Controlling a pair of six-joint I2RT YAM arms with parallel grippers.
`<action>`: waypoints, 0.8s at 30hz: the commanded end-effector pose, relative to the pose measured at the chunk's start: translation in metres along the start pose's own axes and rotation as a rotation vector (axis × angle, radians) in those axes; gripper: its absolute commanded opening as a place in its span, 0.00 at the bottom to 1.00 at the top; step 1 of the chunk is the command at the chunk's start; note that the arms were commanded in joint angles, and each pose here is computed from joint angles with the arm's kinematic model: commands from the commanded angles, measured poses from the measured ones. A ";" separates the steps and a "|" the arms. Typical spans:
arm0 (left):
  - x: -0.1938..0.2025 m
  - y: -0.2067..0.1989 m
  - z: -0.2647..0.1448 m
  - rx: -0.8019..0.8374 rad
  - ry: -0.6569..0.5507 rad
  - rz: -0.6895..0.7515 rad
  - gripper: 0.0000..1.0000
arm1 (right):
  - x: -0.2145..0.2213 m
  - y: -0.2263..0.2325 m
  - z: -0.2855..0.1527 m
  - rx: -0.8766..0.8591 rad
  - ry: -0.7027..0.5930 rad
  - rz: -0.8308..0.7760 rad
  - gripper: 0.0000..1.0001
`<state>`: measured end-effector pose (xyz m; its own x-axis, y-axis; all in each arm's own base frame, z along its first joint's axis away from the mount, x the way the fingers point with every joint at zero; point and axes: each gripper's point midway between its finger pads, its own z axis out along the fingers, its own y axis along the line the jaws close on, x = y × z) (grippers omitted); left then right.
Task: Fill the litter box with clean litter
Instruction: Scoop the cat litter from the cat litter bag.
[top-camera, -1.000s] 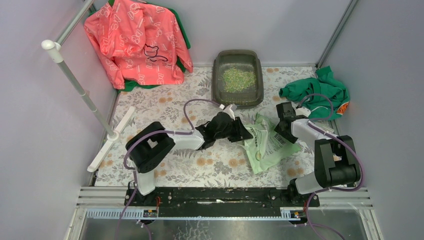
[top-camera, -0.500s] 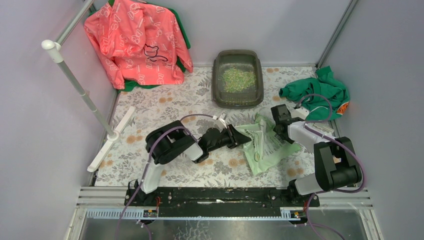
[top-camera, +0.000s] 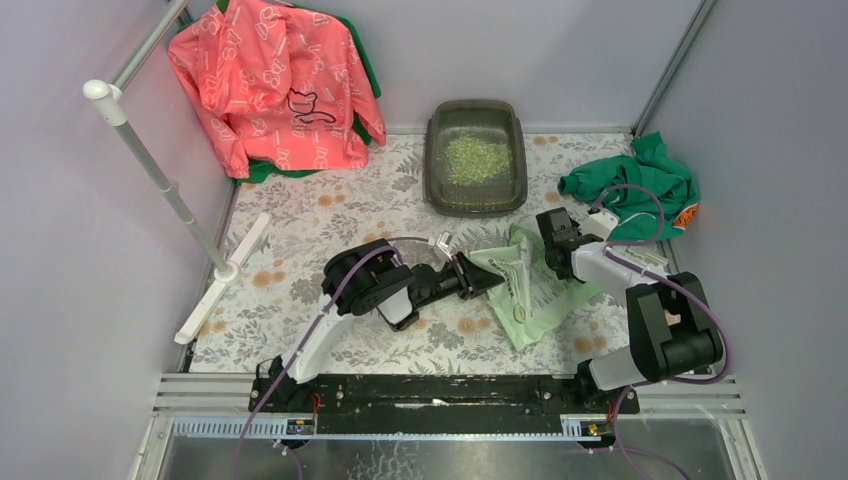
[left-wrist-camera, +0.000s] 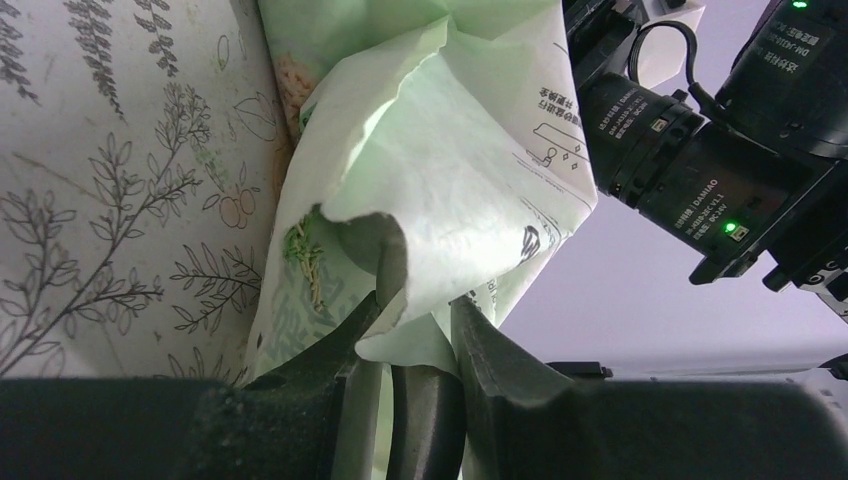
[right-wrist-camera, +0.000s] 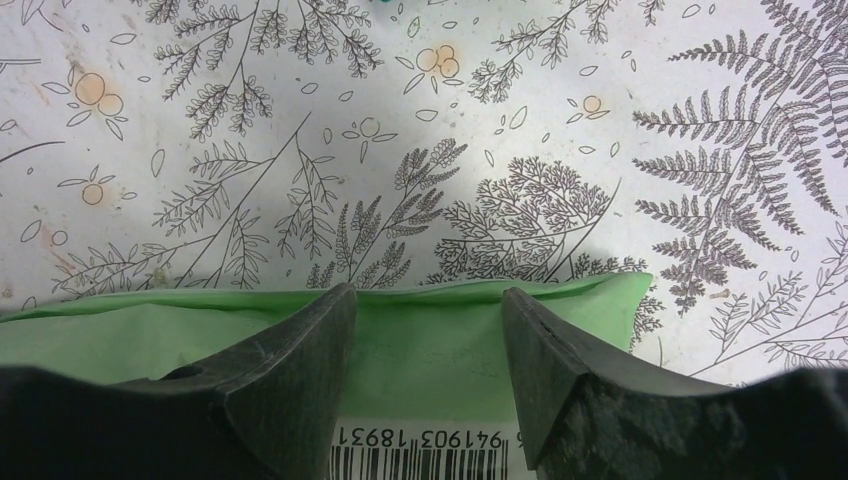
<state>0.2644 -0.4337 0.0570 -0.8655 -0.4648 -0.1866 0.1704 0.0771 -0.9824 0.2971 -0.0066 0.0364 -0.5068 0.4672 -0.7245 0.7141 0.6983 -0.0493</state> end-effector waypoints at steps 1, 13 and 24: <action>0.013 -0.017 0.008 0.095 0.085 0.035 0.00 | 0.087 0.016 -0.046 -0.179 0.381 -0.191 0.66; 0.011 -0.025 -0.032 0.091 0.209 0.034 0.00 | 0.042 0.029 -0.081 -0.328 0.293 -0.185 0.67; -0.006 -0.009 -0.070 -0.002 0.168 0.010 0.00 | 0.032 0.047 -0.109 -0.531 0.274 -0.208 0.67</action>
<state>0.2416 -0.3793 0.0514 -0.9324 -0.3271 -0.1537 0.1217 0.1164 -0.9857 0.2558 0.0784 0.0638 -0.7662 0.3943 -0.5075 0.3887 0.9132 0.1225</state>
